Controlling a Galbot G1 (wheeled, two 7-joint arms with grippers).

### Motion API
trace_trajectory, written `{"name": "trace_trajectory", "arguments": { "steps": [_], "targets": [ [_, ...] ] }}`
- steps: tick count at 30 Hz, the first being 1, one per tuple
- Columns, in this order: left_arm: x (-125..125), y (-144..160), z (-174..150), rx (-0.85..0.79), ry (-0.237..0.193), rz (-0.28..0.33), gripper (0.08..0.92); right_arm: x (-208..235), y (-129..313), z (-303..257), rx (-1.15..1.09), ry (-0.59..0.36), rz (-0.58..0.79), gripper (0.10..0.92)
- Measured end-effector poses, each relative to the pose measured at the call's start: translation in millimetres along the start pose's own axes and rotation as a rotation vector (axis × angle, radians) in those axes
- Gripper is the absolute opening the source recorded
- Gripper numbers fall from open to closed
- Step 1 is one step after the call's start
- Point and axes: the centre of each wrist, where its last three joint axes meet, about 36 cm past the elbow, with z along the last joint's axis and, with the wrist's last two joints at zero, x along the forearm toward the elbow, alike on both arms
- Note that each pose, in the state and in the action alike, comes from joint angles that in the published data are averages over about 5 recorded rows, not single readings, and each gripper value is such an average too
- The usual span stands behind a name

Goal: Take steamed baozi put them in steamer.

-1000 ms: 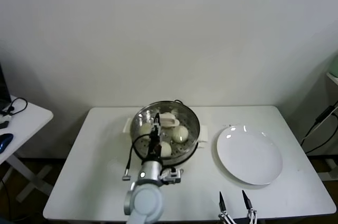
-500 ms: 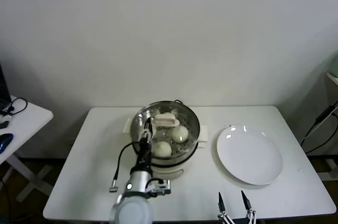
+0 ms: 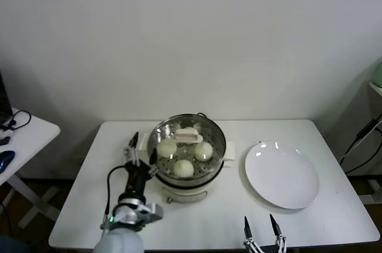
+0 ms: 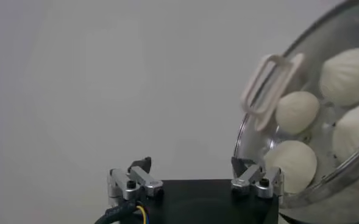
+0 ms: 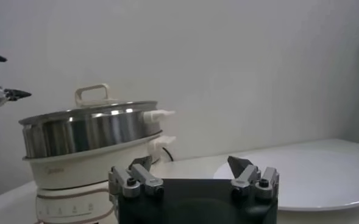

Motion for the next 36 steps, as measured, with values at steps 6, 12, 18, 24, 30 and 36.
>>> {"name": "trace_trajectory", "arguments": {
  "steps": [6, 12, 18, 24, 30, 36],
  "targets": [
    [1, 15, 35, 0.288, 0.042, 0.012, 0.822, -2, -1, 3, 0.005, 0.0, 0.01, 0.823],
    [7, 17, 81, 0.548, 0.078, 0.028, 0.823, -2, -3, 6, 0.014, 0.003, 0.027, 0.823],
    [20, 6, 116, 0.756, 0.111, 0.029, 0.823, -2, -4, 8, 0.028, 0.007, 0.041, 0.823],
    [30, -7, 138, 0.878, 0.133, 0.017, 0.823, -3, -4, 11, 0.036, 0.006, 0.05, 0.823],
    [40, -17, 156, 0.944, 0.154, -0.002, 0.823, 0, -5, 14, 0.043, 0.018, 0.054, 0.823],
    [46, -22, 166, 0.98, 0.166, -0.021, 0.823, 0, -5, 16, 0.047, 0.031, 0.05, 0.823]
  ]
}}
